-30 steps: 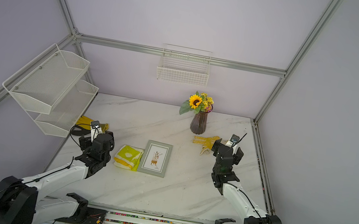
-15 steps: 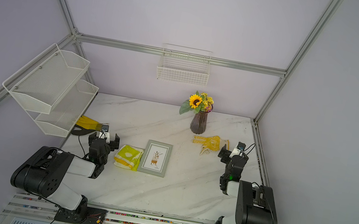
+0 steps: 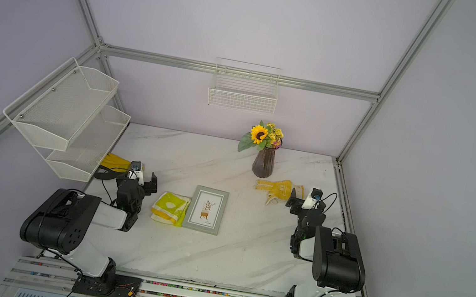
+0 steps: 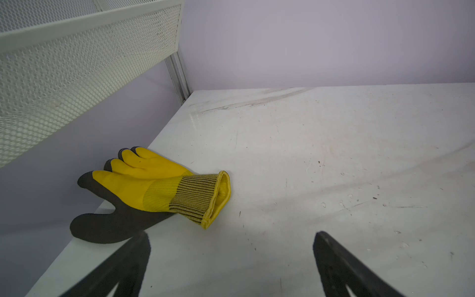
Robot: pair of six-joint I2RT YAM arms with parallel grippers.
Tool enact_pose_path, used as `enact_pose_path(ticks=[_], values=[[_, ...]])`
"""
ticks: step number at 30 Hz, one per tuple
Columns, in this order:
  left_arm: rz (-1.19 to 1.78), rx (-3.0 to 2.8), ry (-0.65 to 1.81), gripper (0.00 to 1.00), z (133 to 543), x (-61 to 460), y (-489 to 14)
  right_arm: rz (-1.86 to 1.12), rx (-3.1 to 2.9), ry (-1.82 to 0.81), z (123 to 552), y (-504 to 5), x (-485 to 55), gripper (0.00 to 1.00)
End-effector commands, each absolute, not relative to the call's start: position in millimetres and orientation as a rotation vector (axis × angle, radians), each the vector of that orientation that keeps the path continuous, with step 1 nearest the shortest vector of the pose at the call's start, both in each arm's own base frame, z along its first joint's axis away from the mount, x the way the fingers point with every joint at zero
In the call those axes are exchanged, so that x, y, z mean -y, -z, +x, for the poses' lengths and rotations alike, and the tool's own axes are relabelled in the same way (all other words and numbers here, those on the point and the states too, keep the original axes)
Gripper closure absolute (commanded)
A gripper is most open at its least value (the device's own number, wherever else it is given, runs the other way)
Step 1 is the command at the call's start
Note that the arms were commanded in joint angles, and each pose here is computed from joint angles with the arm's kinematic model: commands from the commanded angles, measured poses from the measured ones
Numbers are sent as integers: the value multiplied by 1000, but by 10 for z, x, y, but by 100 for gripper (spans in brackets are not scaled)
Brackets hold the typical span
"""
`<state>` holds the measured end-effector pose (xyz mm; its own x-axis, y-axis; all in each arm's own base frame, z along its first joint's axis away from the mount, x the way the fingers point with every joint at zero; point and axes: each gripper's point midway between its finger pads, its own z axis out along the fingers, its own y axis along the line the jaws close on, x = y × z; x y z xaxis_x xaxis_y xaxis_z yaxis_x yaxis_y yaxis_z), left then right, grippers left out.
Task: Wipe the picture frame with a cloth
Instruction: Reset both arms
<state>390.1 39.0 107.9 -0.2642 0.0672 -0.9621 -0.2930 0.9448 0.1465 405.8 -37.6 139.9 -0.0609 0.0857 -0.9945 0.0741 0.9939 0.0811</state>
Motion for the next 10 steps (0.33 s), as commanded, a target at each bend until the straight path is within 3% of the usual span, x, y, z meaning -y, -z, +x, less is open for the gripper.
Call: enact_pose_path(ticks=[1, 10], values=[[-189, -1780, -325, 0, 3933, -396, -1170, 97, -1606, -7, 4075, -1483, 350, 3], [-189, -1780, -322, 0, 3939, -397, -1170, 96, -1609, -6, 4072, -1476, 350, 3]])
